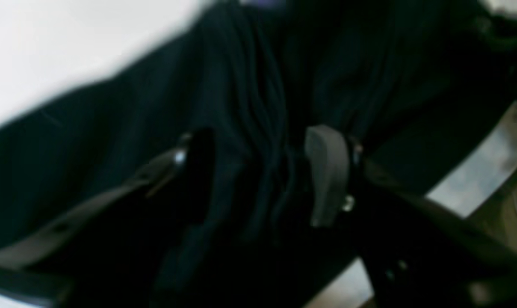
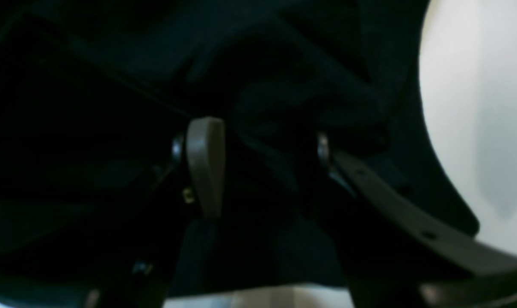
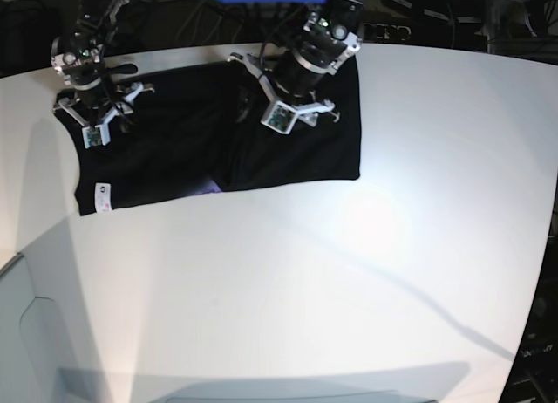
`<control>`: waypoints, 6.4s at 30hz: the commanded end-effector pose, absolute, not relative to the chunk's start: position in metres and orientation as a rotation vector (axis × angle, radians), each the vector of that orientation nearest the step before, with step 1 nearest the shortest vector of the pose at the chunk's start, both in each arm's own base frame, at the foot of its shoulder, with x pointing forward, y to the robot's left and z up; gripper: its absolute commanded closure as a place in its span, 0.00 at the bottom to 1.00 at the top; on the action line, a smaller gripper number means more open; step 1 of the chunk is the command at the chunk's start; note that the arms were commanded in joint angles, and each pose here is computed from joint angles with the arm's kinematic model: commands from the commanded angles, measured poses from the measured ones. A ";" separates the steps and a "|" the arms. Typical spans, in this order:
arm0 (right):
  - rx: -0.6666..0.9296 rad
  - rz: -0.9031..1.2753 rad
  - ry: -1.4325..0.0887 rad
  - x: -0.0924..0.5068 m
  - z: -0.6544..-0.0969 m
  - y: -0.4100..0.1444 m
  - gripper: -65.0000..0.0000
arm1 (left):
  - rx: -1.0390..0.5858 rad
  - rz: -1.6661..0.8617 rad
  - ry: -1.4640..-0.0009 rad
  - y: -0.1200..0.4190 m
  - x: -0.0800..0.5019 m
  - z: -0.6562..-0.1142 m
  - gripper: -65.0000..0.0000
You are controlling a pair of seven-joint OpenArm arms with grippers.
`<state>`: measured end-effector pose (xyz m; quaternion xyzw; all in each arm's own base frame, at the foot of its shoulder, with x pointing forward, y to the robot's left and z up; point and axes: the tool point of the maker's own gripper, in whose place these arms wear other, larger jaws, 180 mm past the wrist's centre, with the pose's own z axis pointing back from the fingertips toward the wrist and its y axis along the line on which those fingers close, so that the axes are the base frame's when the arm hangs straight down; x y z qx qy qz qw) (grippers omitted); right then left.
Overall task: Fold the T-shirt properly
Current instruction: 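Carry the held band end with the left gripper toward the right gripper, then open the left gripper and lift it off the folded band, then lift the band end with the right gripper and fold it over the middle, then press and adjust the folded layer with the right gripper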
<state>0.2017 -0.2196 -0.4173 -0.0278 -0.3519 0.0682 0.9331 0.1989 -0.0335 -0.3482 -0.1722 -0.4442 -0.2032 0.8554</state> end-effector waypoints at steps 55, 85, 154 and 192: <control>-0.193 0.044 -0.903 0.243 -0.353 -0.258 0.49 | -0.440 -0.296 -0.727 0.021 0.159 -0.408 0.45; -0.078 -0.005 -0.687 0.237 -0.444 -0.292 0.33 | -0.441 -0.291 -0.744 0.022 0.163 -0.404 0.45; 0.584 0.924 -0.952 0.195 -0.328 0.118 1.00 | -0.185 0.017 -0.762 0.139 0.220 -0.414 0.45; 0.523 0.902 -1.169 0.231 -0.265 0.107 0.35 | 0.188 0.300 -0.928 0.296 0.201 -0.344 0.45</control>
